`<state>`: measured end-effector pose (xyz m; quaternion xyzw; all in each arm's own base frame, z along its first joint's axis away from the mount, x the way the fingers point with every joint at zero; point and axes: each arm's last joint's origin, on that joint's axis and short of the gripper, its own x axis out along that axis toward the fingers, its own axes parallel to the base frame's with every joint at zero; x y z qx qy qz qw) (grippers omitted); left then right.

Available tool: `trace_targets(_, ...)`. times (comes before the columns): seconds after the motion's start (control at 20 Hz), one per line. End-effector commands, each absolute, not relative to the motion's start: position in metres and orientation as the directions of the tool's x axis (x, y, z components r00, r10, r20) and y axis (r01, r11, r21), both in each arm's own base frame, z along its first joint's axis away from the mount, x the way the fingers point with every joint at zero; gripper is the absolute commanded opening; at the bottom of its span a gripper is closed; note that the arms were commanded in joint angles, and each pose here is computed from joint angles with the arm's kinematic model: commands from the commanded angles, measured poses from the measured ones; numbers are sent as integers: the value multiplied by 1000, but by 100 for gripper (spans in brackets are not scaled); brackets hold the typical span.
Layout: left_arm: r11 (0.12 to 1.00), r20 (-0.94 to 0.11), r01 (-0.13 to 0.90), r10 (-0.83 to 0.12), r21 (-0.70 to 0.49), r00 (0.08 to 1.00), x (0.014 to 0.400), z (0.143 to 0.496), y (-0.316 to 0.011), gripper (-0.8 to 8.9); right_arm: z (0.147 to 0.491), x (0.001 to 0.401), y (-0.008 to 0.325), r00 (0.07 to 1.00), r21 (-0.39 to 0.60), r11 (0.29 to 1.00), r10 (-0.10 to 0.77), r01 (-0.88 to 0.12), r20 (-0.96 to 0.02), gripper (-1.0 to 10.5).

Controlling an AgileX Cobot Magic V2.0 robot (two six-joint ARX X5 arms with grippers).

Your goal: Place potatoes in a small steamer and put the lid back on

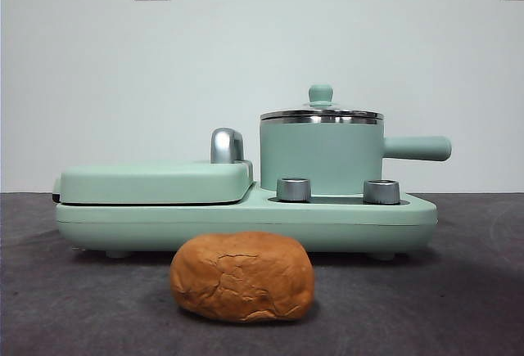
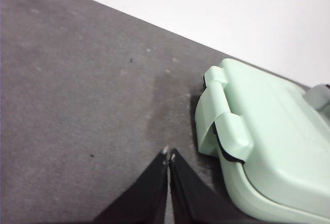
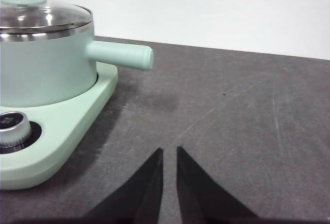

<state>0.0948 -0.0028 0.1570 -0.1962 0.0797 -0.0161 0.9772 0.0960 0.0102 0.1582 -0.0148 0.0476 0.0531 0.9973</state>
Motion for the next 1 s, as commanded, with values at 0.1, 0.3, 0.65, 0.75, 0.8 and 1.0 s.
trace_targets(0.1, 904, -147, -6, -63, -427, 987, 96, 153, -3, 6, 158, 96, 10, 991, -10, 994, 105, -106, -85, 39)
trace_targets(0.3, 904, -121, 6, -64, -427, 991, 96, 155, -3, 6, 159, 96, 10, 991, 25, 994, 104, -102, -81, 39)
trace_targets(0.65, 903, -24, 47, -64, -427, 998, 97, 165, -3, 6, 163, 96, 13, 981, 226, 959, 187, -173, -44, 39)
trace_targets(0.75, 896, 28, 70, -64, -439, 998, 97, 170, -3, 6, 170, 96, 13, 982, 301, 935, 186, -188, 35, 39)
trace_targets(0.8, 887, 58, 83, -64, -455, 996, 97, 173, -3, 6, 172, 96, 13, 981, 317, 929, 185, -194, 58, 39)
trace_targets(1.0, 856, 159, 136, -64, -498, 985, 94, 190, -3, 7, 190, 93, 12, 967, 372, 898, 176, -234, 184, 7)
